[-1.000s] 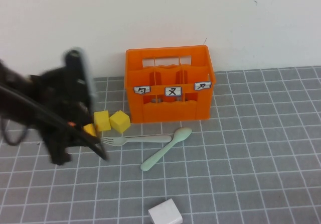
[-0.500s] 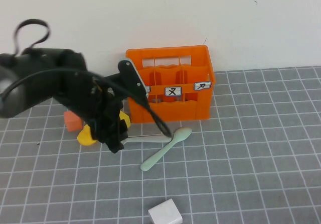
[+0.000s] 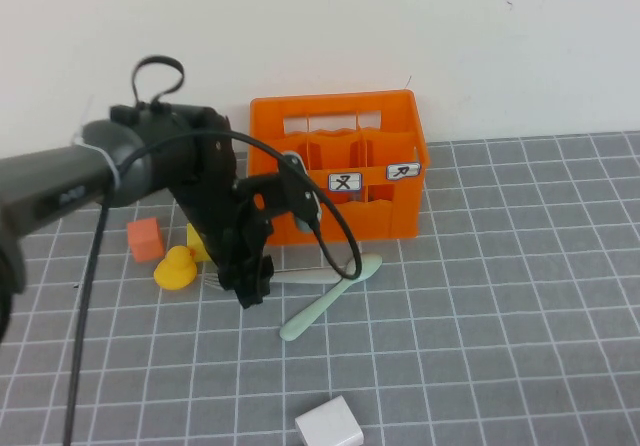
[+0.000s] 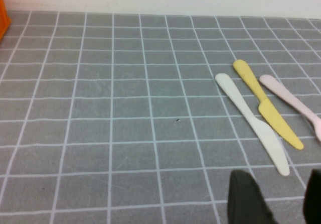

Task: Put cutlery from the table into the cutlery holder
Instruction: Pick up the fork

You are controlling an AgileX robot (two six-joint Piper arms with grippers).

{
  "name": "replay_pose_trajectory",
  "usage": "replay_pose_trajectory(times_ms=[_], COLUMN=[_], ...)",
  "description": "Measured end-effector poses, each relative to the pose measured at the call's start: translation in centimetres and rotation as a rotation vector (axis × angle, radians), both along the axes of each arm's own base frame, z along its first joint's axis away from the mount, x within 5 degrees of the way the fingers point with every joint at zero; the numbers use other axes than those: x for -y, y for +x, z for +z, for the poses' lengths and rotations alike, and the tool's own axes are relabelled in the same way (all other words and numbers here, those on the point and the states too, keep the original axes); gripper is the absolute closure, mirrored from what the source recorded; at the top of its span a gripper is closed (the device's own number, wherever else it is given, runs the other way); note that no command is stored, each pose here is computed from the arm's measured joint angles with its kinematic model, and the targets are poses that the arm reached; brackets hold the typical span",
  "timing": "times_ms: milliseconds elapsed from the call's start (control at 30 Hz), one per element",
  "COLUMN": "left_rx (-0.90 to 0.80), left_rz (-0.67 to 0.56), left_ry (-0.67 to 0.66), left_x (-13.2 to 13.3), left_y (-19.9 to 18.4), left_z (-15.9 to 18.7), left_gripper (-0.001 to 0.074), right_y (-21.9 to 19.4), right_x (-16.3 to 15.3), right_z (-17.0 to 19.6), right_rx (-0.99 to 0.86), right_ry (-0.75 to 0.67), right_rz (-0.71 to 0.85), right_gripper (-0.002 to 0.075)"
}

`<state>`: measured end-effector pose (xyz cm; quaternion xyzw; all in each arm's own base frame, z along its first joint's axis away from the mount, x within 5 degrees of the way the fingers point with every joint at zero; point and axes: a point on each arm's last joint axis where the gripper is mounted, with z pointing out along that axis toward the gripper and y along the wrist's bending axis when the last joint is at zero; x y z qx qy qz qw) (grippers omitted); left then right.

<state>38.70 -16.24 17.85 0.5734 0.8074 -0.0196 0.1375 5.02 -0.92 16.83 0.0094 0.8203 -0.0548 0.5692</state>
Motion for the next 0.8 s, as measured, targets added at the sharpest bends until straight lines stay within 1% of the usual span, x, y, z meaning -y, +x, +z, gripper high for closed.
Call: replay_pose_trajectory(times_ms=[133,267,433,733,800], left_rx=[-0.008,0.025,0.068,0.044,0.032], left_rz=[-0.057,-0.083,-0.084,-0.058,-0.057], left_ry=[0.021,0.022,0.012,-0.031,-0.034], left_x=[0.2,0.4,0.5,0.9,1.0], left_y=[0.6,1.1,1.6,1.7,1.7], left_z=[-2.0,-2.9,-3.4,-4.1,-4.2], left_gripper=[0.0402,0.0402,0.0402,0.0402,0.0412], right_y=[0.0,0.0,0.0,0.0,0.0], right_x=[0.0,0.0,0.0,0.0,0.0], right_z=[0.0,0.0,0.0,0.0,0.0], right_rx=[0.0,0.0,0.0,0.0,0.0], right_ry=[0.0,0.0,-0.002,-0.002,-0.002], right_rz=[0.0,0.0,0.0,0.0,0.0], right_gripper=[0.047,0.047,0.047,0.047,0.047])
